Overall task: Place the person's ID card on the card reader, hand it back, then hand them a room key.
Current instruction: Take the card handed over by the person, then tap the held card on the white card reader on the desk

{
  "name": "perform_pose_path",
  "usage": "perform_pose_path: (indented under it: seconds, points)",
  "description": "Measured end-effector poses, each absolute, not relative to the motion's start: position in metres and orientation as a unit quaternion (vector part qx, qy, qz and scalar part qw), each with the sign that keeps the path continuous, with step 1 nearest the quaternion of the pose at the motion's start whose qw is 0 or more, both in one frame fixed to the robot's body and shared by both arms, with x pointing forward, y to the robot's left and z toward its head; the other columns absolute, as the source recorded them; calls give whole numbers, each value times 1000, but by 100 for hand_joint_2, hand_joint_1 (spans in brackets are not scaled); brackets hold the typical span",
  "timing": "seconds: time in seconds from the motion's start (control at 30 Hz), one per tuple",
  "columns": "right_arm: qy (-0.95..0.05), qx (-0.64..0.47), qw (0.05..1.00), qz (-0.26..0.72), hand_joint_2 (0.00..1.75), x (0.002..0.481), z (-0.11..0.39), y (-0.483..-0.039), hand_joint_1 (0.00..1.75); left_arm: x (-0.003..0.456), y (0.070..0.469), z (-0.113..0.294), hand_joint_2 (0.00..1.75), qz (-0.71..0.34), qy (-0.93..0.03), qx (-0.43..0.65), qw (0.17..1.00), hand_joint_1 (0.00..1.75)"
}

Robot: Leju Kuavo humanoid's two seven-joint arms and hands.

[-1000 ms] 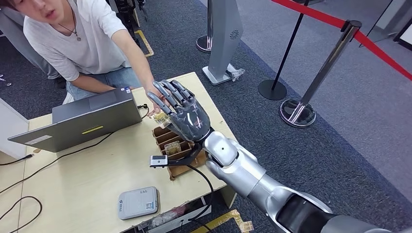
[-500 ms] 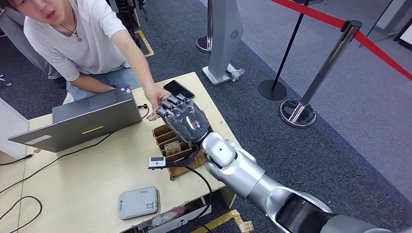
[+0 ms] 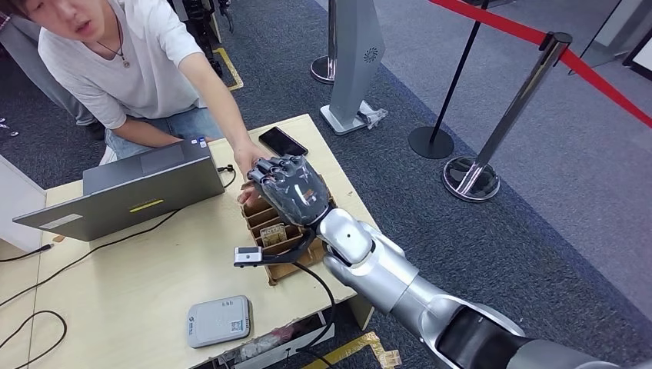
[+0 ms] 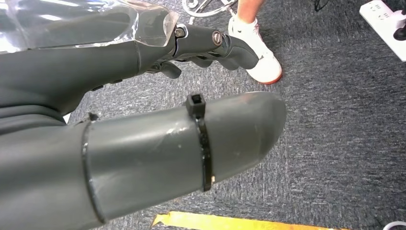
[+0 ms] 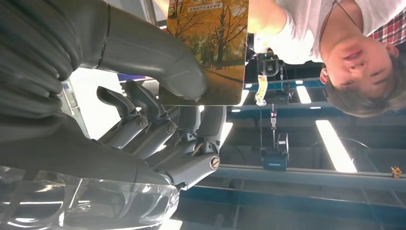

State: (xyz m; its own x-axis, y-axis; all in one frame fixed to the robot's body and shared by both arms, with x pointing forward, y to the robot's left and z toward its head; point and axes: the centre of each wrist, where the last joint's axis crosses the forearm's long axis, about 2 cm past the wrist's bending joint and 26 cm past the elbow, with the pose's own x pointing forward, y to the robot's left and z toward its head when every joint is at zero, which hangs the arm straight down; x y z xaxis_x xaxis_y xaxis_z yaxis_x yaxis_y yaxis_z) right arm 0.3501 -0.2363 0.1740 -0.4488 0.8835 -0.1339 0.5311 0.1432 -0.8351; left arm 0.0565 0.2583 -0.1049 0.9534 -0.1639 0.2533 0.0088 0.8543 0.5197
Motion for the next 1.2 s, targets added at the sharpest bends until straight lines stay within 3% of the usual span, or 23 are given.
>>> perform_pose_path:
  seconds: [0.5,0.87,1.2]
  points:
    - [-743,-469,205,431,175,354,182,-234,175,57,258,-105,0,-44,-138,266,953,0]
    - [-833,-231,322,385,175,356,207,-228,175,57,258,-105,0,-53,-144,263,952,0]
    - [-840,-52,386,377,175,356,207,-224,175,58,258,-105,0,-61,-151,257,953,0]
